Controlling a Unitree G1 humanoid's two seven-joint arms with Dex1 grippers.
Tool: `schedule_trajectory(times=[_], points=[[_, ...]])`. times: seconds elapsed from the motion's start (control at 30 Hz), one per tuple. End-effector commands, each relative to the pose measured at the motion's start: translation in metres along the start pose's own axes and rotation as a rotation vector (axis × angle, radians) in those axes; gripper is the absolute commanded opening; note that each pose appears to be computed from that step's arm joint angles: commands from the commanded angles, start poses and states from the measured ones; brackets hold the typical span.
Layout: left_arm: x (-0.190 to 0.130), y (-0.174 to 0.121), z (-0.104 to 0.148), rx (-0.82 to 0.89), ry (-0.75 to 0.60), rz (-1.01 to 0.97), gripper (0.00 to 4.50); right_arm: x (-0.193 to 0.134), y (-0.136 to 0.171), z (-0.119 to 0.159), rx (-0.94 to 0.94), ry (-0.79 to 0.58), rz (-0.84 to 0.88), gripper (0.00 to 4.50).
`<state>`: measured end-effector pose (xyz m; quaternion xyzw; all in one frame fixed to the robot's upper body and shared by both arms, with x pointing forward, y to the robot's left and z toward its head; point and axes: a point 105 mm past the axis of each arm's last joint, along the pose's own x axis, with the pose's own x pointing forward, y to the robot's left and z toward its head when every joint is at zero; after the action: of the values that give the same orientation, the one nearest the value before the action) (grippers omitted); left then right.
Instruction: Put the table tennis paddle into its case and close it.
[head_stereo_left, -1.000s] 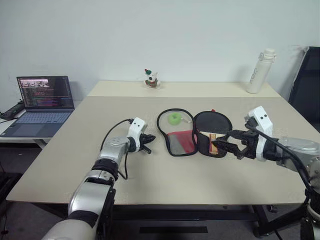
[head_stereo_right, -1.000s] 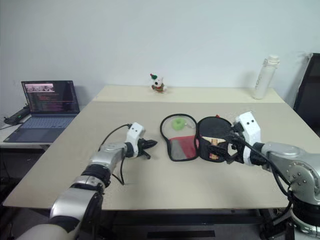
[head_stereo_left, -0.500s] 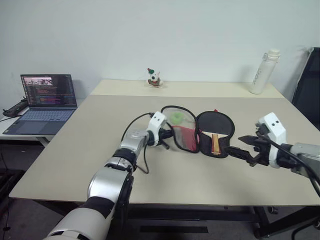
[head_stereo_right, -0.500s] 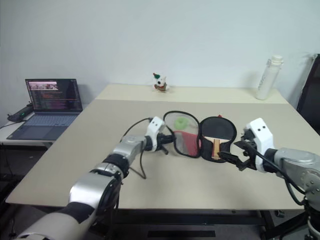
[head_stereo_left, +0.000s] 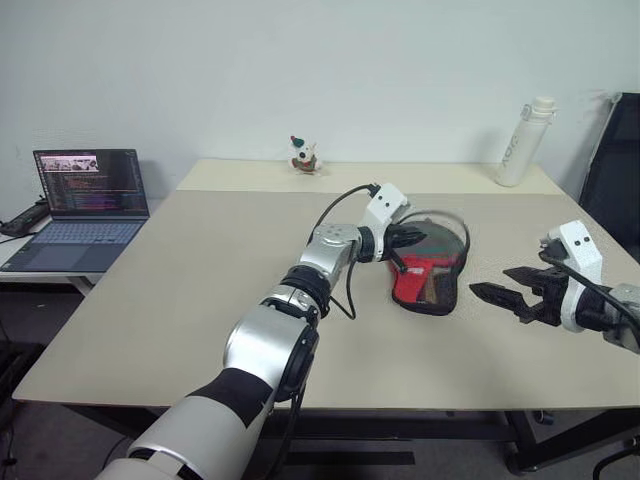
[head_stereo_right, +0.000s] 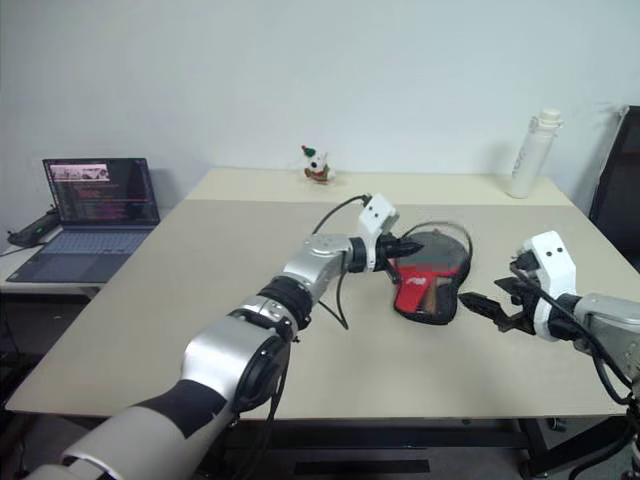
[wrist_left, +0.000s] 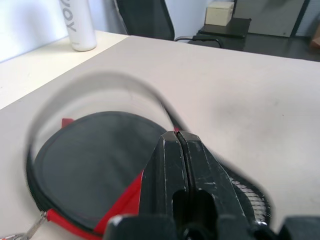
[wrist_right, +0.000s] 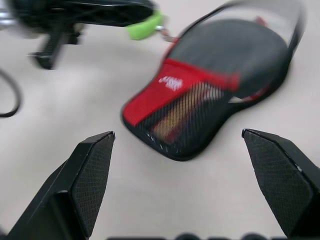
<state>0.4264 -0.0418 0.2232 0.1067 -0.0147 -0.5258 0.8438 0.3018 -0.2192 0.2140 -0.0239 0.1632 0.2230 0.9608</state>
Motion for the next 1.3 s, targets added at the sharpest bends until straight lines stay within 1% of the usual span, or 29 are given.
schedule_trajectory(times=[0.03,0.13,0.23,0.33,0.4,0.5,0.63,0.8,0.93,1.07,1.17,1.23,1.27,1.3], points=[[-0.018,0.01,0.011,0.014,-0.073,-0.033,0.03,0.01,-0.003,0.011,0.002,-0.053,-0.011,4.5],[-0.043,0.004,0.0,-0.019,-0.107,-0.196,0.03,0.024,-0.012,0.007,0.019,-0.042,-0.034,4.5],[-0.071,0.005,-0.018,-0.039,-0.094,-0.256,0.03,0.039,-0.022,0.006,0.035,-0.036,-0.057,4.5],[-0.096,0.014,-0.023,-0.066,-0.103,-0.202,0.03,0.058,-0.034,0.003,0.041,-0.026,-0.105,4.5],[-0.112,0.021,-0.023,-0.082,-0.116,-0.135,0.03,0.073,-0.046,-0.002,0.055,-0.017,-0.157,4.5],[-0.133,0.027,-0.019,-0.091,-0.137,-0.054,0.03,0.098,-0.054,-0.012,0.072,0.013,-0.176,4.5],[-0.148,0.022,-0.014,-0.086,-0.143,-0.011,0.03,0.123,-0.059,-0.026,0.062,0.053,-0.195,4.5],[-0.157,0.016,-0.009,-0.077,-0.144,0.013,0.03,0.145,-0.062,-0.041,0.052,0.097,-0.206,4.5],[-0.16,0.015,-0.007,-0.075,-0.142,0.028,0.03,0.156,-0.051,-0.05,0.073,0.134,-0.148,4.5],[-0.162,0.015,-0.006,-0.071,-0.139,0.039,0.03,0.166,-0.035,-0.061,0.157,0.189,-0.074,4.5],[-0.163,0.016,-0.007,-0.065,-0.131,0.046,0.0,0.172,-0.028,-0.068,0.159,0.223,-0.056,3.89],[-0.165,0.016,-0.008,-0.063,-0.125,0.05,0.0,0.176,-0.019,-0.068,0.186,0.226,-0.023,3.25],[-0.166,0.016,-0.008,-0.062,-0.122,0.052,0.0,0.177,-0.017,-0.068,0.193,0.225,-0.012,3.02],[-0.167,0.016,-0.009,-0.063,-0.117,0.054,0.0,0.179,-0.013,-0.067,0.199,0.226,0.0,2.63]])
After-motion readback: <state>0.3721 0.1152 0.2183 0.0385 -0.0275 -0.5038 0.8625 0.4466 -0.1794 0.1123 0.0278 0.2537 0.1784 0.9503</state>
